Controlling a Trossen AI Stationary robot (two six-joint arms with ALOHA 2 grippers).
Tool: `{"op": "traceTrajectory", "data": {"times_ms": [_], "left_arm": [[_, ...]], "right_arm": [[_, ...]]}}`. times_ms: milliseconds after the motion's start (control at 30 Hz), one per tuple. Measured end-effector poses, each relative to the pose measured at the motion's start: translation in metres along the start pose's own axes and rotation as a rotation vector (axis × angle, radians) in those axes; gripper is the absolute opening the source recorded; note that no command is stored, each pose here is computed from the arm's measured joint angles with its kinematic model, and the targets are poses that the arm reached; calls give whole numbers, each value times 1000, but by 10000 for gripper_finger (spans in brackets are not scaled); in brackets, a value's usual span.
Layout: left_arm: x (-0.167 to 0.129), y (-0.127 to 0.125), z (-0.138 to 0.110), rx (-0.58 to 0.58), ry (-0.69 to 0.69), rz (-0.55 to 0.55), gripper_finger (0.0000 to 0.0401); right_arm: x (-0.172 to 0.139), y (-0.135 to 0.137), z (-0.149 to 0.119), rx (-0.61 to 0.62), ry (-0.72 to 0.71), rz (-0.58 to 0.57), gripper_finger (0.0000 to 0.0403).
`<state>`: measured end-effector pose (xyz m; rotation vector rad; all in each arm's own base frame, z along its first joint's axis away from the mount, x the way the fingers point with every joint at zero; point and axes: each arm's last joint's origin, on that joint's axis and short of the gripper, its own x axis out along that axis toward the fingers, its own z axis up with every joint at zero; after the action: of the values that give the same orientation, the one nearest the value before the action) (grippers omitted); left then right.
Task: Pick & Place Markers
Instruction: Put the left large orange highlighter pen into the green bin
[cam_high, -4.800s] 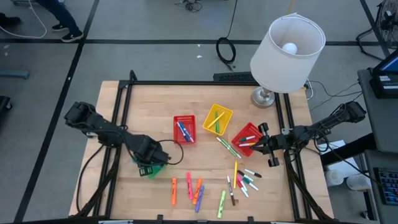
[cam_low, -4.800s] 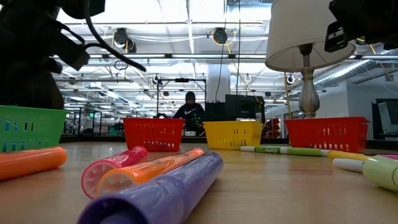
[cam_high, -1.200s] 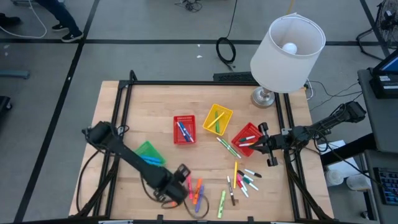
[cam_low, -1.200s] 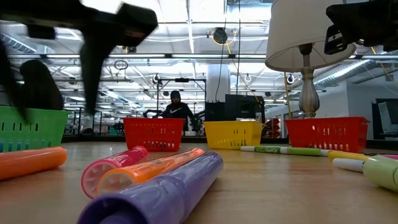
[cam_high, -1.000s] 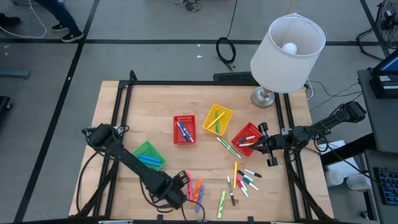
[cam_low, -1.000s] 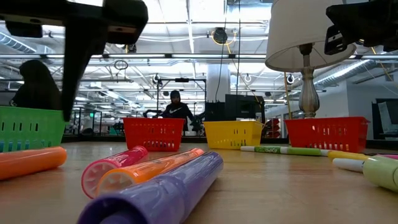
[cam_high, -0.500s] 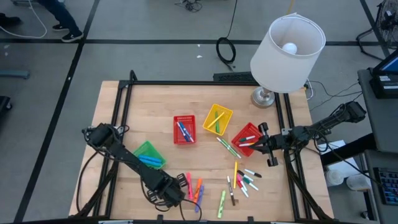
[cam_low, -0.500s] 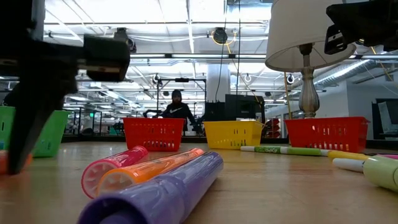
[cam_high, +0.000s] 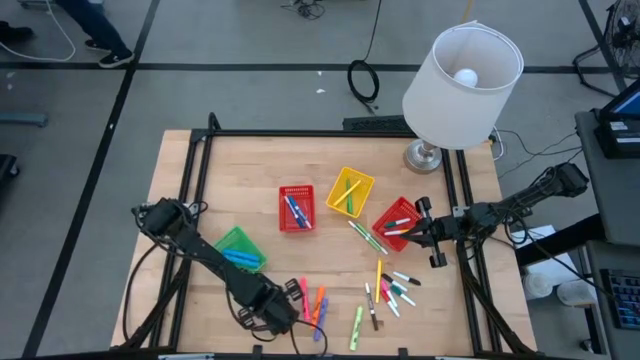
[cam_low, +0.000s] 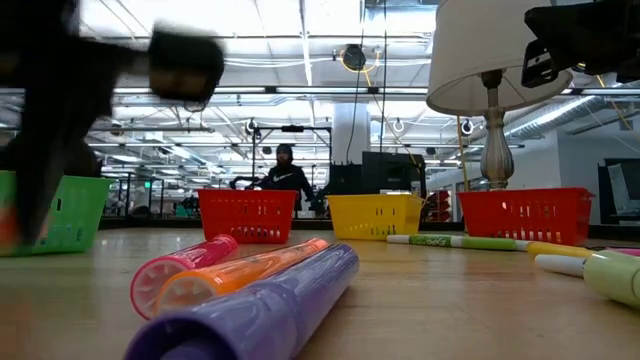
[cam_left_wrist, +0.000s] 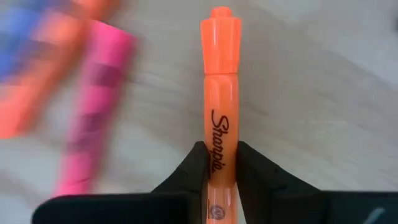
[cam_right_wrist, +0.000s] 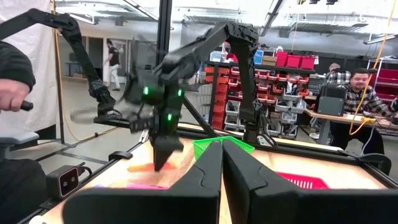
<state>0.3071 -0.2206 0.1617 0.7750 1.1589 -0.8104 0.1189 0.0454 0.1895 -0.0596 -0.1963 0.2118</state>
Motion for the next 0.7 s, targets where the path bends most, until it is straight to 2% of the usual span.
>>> {"op": "traceTrajectory", "data": {"times_ms": [100,200,333,433,567,700], "left_arm": [[-31,5,3,-29,-21,89,56],[-65,9,-7,-84,-20,170,56],[-120,9,-33,-233,-59,269,56],[-149,2,-62,-385,-125,296,56],[-165,-18,-105,-541,-195,310,56],[-154,-43,-141,-618,-197,305,56]], "right_arm": [[0,0,0,6,0,0,0],[0,0,0,6,0,0,0],[0,0,0,6,0,0,0],[0,0,0,7,0,0,0],[0,0,0,17,-1,0,0],[0,0,0,26,-1,0,0]]}}
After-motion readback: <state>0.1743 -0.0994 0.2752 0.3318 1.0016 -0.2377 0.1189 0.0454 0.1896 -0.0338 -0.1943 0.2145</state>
